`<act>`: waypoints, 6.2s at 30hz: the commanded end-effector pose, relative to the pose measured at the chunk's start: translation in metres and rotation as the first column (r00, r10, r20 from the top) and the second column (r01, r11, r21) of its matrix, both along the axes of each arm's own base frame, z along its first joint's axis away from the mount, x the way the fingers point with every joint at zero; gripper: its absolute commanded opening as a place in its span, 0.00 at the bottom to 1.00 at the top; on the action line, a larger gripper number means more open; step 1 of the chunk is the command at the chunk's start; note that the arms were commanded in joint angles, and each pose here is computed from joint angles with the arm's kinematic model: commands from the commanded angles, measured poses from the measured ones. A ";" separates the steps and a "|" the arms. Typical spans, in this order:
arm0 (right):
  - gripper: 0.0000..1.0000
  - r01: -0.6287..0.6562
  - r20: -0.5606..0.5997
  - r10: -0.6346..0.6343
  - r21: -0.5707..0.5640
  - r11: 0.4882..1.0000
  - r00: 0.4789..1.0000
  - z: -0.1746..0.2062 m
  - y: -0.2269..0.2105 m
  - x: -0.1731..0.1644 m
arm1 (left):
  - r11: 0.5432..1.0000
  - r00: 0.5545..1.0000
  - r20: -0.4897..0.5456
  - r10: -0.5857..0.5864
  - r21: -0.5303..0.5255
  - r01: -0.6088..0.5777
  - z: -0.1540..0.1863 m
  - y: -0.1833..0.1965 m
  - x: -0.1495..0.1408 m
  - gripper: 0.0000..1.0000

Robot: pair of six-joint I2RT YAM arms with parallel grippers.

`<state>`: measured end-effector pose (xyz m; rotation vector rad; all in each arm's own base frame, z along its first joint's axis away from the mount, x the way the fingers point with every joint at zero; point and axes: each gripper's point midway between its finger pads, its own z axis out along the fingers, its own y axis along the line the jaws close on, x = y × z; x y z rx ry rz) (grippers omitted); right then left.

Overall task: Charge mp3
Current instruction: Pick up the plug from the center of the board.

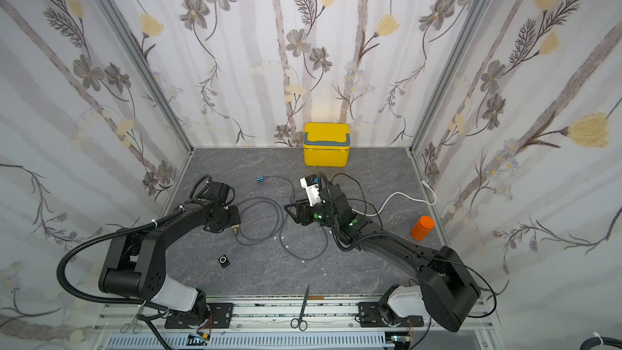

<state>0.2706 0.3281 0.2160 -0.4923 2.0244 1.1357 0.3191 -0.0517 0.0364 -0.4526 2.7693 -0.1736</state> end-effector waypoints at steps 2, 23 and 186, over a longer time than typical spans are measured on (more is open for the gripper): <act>0.59 -0.003 0.024 0.002 0.048 0.999 1.000 0.013 0.002 -0.001 | 0.997 0.999 0.033 -0.007 -0.081 0.010 -0.003 -0.010 0.012 0.43; 0.63 0.060 -0.004 -0.060 0.166 0.984 0.998 0.018 -0.034 -0.037 | 0.785 0.858 0.514 -0.011 -0.527 0.326 0.188 -0.075 0.008 0.07; 1.00 -0.382 0.293 0.294 0.868 0.316 0.910 0.192 0.057 -0.115 | 0.645 0.395 0.842 0.368 -0.537 0.544 0.317 -0.159 -0.059 0.19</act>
